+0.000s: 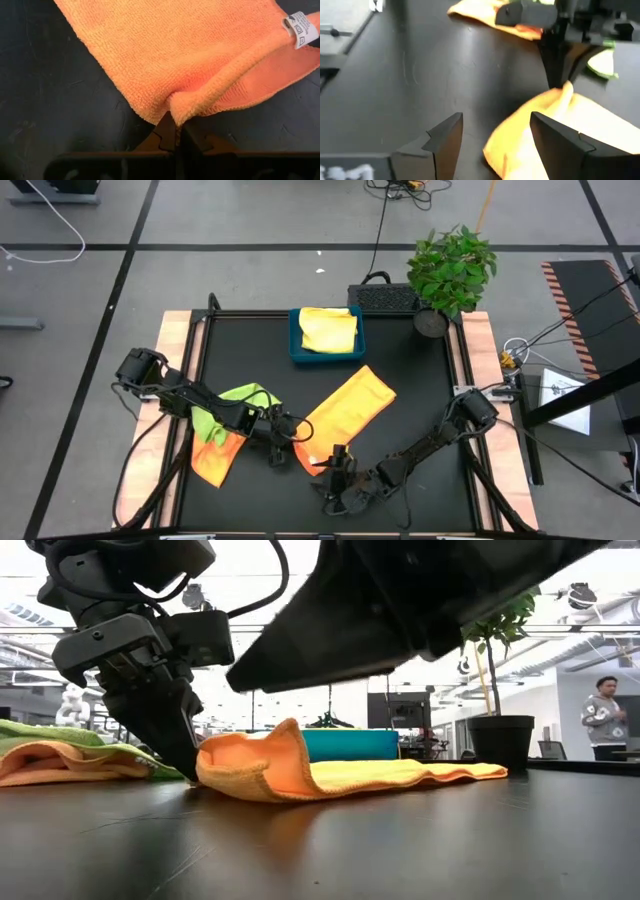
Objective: Fold microfiber towels
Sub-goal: Fold the right orange microfiber cloth
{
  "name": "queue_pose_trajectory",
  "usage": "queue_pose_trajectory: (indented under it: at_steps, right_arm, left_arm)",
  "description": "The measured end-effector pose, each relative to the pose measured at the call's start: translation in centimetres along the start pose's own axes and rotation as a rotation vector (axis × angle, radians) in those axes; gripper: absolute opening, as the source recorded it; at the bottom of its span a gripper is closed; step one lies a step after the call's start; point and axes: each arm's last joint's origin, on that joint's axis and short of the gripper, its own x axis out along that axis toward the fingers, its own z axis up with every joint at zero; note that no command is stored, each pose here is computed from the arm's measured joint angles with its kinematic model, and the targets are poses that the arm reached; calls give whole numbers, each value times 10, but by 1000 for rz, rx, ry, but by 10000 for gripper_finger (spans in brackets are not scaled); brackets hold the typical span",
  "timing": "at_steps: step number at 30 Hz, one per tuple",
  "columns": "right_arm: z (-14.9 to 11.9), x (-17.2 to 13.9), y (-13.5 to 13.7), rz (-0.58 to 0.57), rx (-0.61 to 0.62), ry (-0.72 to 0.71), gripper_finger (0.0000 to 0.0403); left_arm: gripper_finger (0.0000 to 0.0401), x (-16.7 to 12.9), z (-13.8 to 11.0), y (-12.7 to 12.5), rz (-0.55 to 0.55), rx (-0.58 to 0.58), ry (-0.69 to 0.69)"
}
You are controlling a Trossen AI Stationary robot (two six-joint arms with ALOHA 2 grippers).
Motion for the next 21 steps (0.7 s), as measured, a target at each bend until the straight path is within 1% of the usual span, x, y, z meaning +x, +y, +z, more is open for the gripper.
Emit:
queue_pose_trajectory:
  at_steps: [5, 9, 15, 21]
  right_arm:
    - [-6, 2, 1, 13, 64, 36, 224]
    - [-16, 6, 1, -1, 72, 78, 224]
    - [-17, 6, -1, -7, 79, 87, 224]
    - [-15, 9, -4, 1, 99, 89, 224]
  left_arm:
    - [11, 0, 0, 0, 8, 0, -5]
    - [5, 0, 0, 0, 9, -1, -5]
    - [13, 0, 0, 0, 9, -5, -5]
    - [7, 0, 0, 0, 9, -8, -5]
